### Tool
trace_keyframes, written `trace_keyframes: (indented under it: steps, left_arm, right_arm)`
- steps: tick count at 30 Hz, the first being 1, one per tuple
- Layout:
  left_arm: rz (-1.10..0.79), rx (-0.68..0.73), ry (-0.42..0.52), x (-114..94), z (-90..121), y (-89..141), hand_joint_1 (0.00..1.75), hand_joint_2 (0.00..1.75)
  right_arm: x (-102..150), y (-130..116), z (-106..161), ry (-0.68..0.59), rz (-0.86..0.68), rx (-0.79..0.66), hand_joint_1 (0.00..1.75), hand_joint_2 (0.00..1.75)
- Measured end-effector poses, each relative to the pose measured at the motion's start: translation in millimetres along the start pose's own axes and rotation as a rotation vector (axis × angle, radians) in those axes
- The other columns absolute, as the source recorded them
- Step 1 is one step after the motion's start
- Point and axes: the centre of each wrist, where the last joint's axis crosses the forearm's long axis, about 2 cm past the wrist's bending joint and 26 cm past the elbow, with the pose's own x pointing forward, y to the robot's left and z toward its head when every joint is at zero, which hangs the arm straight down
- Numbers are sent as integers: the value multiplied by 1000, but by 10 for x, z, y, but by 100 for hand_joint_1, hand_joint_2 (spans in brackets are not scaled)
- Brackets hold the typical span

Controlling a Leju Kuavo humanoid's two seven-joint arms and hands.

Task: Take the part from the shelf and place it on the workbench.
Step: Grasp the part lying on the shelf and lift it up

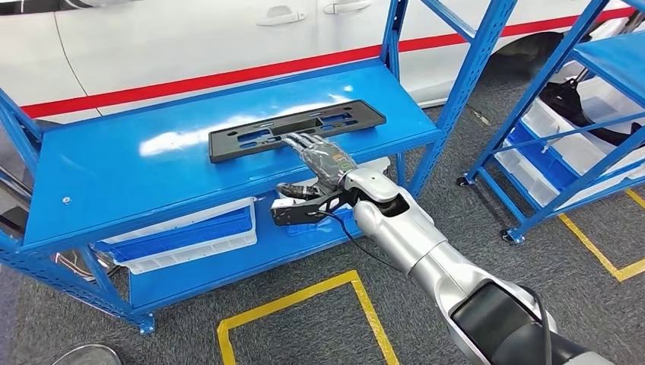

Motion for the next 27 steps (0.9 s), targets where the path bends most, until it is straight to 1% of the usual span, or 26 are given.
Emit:
trace_keyframes:
  steps: [3, 11, 18, 27]
  left_arm:
    - [-2, -10, 5, -13, -14, -13, 0, 0]
    - [-13, -20, 13, 11, -55, -20, 0, 0]
    - [-13, -25, 15, 39, -89, -11, 0, 0]
    - [-9, -27, 19, 45, -111, -16, 0, 0]
  right_arm:
    - [52, 12, -12, -4, 7, -20, 0, 175]
    - [247, 29, -92, -15, 32, -23, 0, 175]
    - [393, 110, -157, -42, 52, 6, 0, 175]
    - [503, 171, -204, -58, 51, 26, 0, 175]
